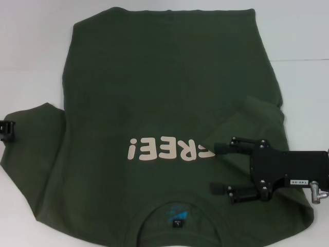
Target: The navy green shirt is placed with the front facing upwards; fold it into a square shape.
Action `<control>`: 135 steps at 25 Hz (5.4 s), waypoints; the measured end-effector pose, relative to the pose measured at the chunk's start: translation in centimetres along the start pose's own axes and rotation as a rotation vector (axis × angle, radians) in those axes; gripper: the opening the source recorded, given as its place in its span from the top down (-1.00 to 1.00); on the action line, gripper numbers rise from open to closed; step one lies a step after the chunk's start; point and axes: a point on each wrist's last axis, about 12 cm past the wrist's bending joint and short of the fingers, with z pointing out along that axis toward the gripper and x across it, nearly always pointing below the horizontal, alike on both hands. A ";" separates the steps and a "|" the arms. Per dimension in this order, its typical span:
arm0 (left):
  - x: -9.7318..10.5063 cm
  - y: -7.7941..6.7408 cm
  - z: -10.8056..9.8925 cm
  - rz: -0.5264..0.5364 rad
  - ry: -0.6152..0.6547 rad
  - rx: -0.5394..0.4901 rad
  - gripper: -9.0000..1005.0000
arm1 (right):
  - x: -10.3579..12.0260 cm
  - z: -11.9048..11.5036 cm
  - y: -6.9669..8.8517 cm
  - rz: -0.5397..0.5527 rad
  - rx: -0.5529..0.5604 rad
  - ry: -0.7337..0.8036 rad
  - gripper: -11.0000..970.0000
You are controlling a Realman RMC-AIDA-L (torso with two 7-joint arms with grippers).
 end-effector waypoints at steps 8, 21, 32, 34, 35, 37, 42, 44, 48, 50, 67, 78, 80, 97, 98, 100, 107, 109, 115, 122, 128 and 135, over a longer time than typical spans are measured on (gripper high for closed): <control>0.0 0.5 -0.2 -0.006 -0.019 -0.012 0.93 | -0.1 0.1 -0.1 -0.003 0.001 0.001 -0.94; 0.5 2.1 -0.5 -0.040 -0.043 -0.034 0.93 | 0.0 0.2 -0.1 -0.001 0.006 0.002 -0.94; 0.3 -0.1 -1.1 -0.014 -0.035 0.019 0.93 | -0.1 0.2 -0.2 0.000 0.008 0.001 -0.94; 0.2 -1.6 -1.5 0.003 -0.050 0.046 0.93 | -0.1 0.2 -0.2 0.001 0.008 0.000 -0.94; 0.1 -2.4 -1.7 0.013 -0.061 0.060 0.92 | -0.1 0.2 -0.2 0.002 0.008 0.000 -0.94; -0.1 -4.2 -2.0 0.041 -0.073 0.092 0.92 | -0.1 0.3 -0.2 0.006 0.008 0.000 -0.94; -0.3 -8.6 -1.5 0.111 -0.053 0.206 0.90 | 0.0 0.1 -0.2 0.013 0.012 0.001 -0.94; -0.3 -9.8 -1.0 0.117 -0.052 0.249 0.89 | 0.0 0.1 -0.2 0.014 0.014 0.001 -0.94; -0.5 -11.2 -0.1 0.115 -0.064 0.301 0.88 | 0.1 0.0 -0.2 0.018 0.018 -0.001 -0.94; -0.5 -11.6 0.5 0.110 -0.059 0.311 0.87 | 0.1 0.0 -0.2 0.020 0.021 -0.004 -0.94; -0.3 -10.3 2.3 0.000 -0.029 0.333 0.41 | 0.1 -0.1 -0.1 0.018 0.017 -0.002 -0.94; -0.2 -10.5 2.6 0.023 -0.028 0.330 -0.09 | 0.1 -0.1 -0.1 0.018 0.015 -0.003 -0.94; -0.1 -10.6 2.8 0.022 -0.021 0.334 -0.28 | 0.1 -0.1 -0.1 0.018 0.014 -0.003 -0.94; 0.3 -13.0 4.5 -0.056 -0.007 0.513 -0.77 | 0.1 -0.1 0.0 0.020 0.007 -0.001 -0.94; 0.3 -13.2 4.4 -0.065 -0.013 0.548 -0.77 | 0.1 -0.1 0.0 0.020 0.008 -0.001 -0.94; 0.2 -13.5 4.2 -0.083 -0.022 0.617 -0.77 | 0.1 -0.2 0.0 0.020 0.010 -0.002 -0.94; 0.0 -12.9 2.4 -0.129 -0.111 0.853 -0.77 | 0.2 -0.4 0.0 0.021 0.017 0.000 -0.94; 0.0 -11.8 2.2 -0.126 -0.129 0.848 -0.77 | 0.3 -0.5 0.0 0.022 0.020 -0.001 -0.94; 1.1 -9.2 1.3 0.070 -0.216 0.827 -0.77 | -0.6 -1.5 -0.7 0.063 0.049 0.013 -0.94; 2.9 -8.2 -0.3 0.466 -0.326 0.776 -0.77 | -3.7 -3.4 -2.1 0.114 0.130 0.061 -0.94; 4.1 -8.2 0.2 0.594 -0.256 0.770 -0.77 | -8.0 -5.2 -2.7 0.238 0.261 0.185 -0.94; 4.7 -7.0 0.2 0.546 -0.281 0.760 -0.77 | -10.5 -7.0 -2.6 0.372 0.407 0.363 -0.94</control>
